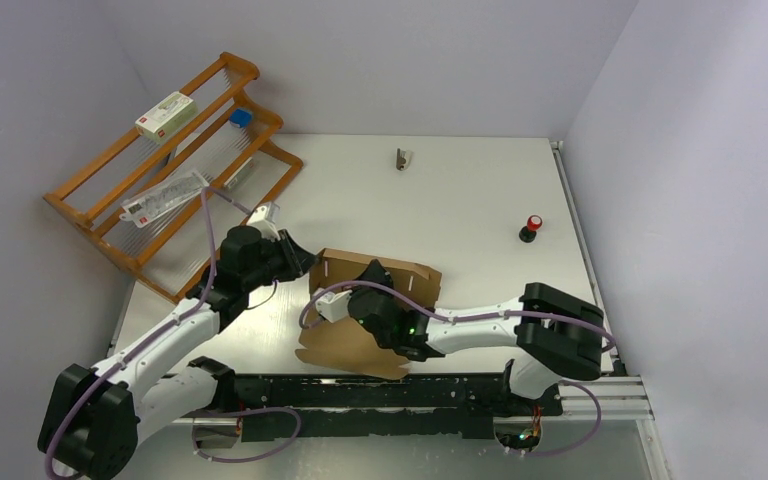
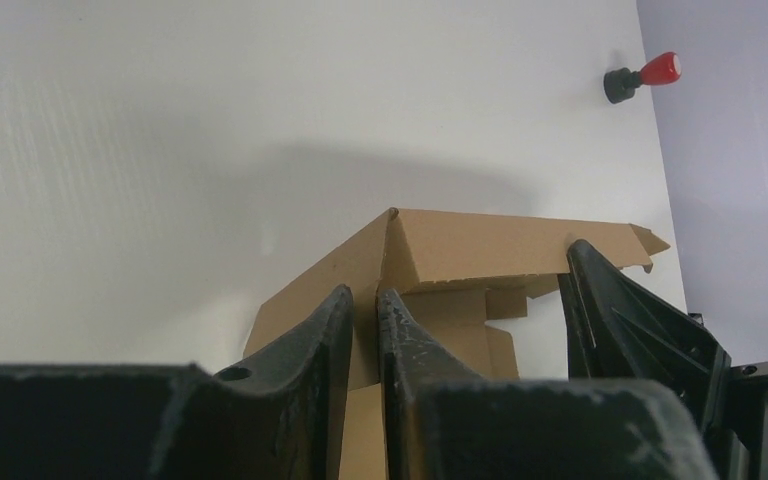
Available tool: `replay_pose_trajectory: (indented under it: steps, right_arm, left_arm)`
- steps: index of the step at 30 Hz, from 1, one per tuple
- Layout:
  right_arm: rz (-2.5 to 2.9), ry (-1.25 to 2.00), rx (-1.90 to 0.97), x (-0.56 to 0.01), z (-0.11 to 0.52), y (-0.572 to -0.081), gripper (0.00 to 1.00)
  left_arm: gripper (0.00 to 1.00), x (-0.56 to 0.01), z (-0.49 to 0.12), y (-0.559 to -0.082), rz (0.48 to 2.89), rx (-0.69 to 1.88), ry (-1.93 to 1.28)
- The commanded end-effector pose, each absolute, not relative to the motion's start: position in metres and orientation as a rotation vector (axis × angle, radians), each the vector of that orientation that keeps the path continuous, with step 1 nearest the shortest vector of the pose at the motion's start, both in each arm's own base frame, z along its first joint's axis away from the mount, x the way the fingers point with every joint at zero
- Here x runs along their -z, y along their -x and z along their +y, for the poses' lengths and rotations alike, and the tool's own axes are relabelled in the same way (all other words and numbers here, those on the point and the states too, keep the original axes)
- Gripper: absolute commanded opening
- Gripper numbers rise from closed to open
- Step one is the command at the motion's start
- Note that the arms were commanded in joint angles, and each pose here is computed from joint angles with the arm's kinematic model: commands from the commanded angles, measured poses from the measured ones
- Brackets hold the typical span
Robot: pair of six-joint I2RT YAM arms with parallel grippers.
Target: Fold the paper box
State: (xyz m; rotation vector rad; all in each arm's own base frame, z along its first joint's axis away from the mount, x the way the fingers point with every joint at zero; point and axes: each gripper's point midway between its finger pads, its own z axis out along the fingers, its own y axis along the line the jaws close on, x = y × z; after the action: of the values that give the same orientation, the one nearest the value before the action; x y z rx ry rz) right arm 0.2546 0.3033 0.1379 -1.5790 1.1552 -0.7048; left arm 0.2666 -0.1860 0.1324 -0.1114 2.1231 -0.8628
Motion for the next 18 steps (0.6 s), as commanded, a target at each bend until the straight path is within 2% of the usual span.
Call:
replay_pose_trajectory:
  steps: [1, 6, 13, 18]
  right_arm:
    - [1.153, 1.608, 0.678, -0.131, 0.307, -0.247, 0.04]
    - [1.207, 1.606, 0.571, -0.141, 0.313, -0.241, 0.08]
    - [1.286, 1.632, 0.561, -0.147, 0.303, -0.236, 0.18]
    - [1.337, 1.659, 0.561, -0.149, 0.291, -0.231, 0.2]
  left_arm:
    - [0.18, -0.115, -0.186, -0.26, 2.175, 0.841, 0.088]
    - [0.06, -0.115, -0.172, -0.266, 2.171, 0.733, 0.094]
    - [0.05, -0.123, -0.157, -0.273, 2.135, 0.623, 0.104]
    - [0.05, -0.123, -0.152, -0.275, 2.125, 0.589, 0.102]
